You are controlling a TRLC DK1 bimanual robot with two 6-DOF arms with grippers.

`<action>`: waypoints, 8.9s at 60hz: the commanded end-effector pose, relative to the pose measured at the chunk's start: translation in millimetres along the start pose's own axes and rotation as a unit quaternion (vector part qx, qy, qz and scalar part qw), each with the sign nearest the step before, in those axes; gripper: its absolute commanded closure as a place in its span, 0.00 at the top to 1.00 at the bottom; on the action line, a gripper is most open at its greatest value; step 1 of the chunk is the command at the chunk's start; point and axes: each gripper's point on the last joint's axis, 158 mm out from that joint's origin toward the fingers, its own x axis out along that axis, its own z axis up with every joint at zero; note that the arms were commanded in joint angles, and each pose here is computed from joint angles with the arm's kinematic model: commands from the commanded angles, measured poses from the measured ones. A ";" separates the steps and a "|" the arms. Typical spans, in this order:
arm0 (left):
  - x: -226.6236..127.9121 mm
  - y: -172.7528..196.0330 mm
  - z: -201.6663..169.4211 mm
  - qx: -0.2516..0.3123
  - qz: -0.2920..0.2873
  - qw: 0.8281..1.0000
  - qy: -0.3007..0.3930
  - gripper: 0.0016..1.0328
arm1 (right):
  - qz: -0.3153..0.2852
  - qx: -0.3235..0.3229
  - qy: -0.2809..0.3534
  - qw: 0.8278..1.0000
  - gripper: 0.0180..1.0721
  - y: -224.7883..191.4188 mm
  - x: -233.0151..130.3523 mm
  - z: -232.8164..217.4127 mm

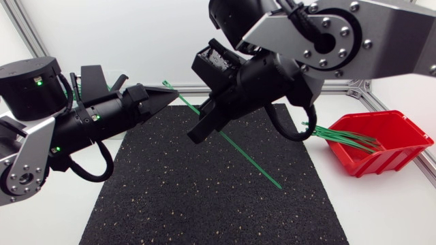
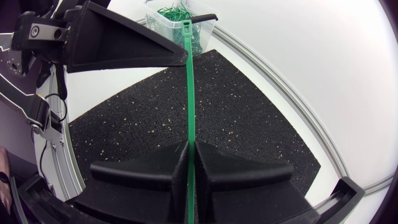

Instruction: Take a green cable tie from the red box, thread the tail through the head to close it, then place it in the transparent bin on the left.

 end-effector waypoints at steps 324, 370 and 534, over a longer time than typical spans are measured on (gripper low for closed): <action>-8.5 -51.7 -70.0 0.119 -0.230 0.953 0.155 0.19 | 0.392 0.062 -0.020 0.918 0.06 60.6 -6.8 -43.4; -6.8 -55.2 -59.7 0.100 -0.228 0.957 0.151 0.04 | 0.392 0.058 -0.022 0.918 0.06 62.8 -4.9 -44.4; 36.6 26.5 -11.6 -0.079 -0.165 0.951 0.251 0.04 | -0.010 -0.787 -0.327 0.523 0.83 127.7 26.3 -113.5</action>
